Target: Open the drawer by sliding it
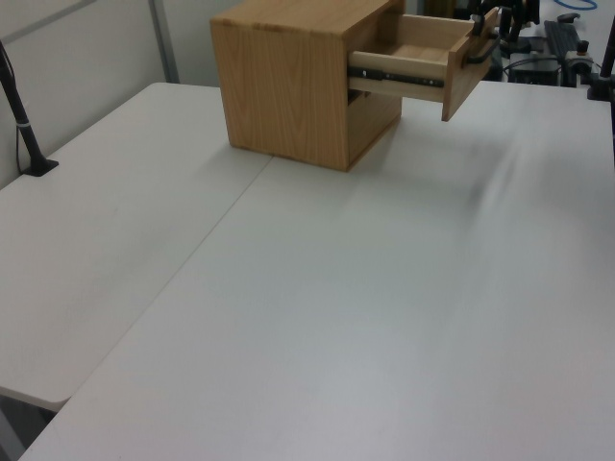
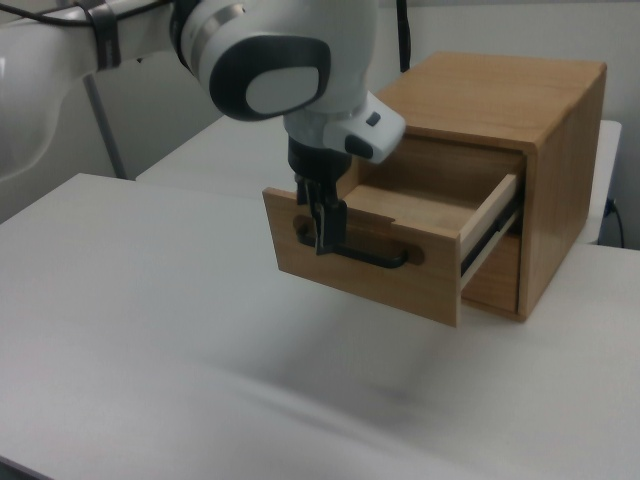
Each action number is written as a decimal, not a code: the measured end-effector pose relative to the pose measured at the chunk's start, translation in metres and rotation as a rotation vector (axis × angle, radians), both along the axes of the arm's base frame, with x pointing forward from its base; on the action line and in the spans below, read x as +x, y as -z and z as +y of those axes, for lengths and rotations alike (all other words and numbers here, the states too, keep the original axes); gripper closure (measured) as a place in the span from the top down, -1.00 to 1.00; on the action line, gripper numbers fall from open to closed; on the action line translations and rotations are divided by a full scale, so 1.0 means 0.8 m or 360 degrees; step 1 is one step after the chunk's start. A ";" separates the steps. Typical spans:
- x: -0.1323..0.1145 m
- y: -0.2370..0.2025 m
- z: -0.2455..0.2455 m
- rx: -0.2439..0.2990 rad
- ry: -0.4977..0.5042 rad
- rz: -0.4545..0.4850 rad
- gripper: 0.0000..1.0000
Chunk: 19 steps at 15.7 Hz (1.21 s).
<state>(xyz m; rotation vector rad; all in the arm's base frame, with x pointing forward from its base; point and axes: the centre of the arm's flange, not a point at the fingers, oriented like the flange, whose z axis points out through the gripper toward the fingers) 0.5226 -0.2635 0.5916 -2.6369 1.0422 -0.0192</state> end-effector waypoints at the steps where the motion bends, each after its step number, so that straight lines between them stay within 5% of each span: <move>1: 0.001 -0.006 0.007 -0.0009 -0.0083 -0.0004 1.00; 4: 0.015 -0.027 0.052 -0.0105 -0.0295 0.0019 1.00; 11: 0.058 -0.031 0.266 -0.0331 -0.0839 0.0148 1.00; 19: 0.058 -0.031 0.268 -0.0387 -0.0895 0.0158 1.00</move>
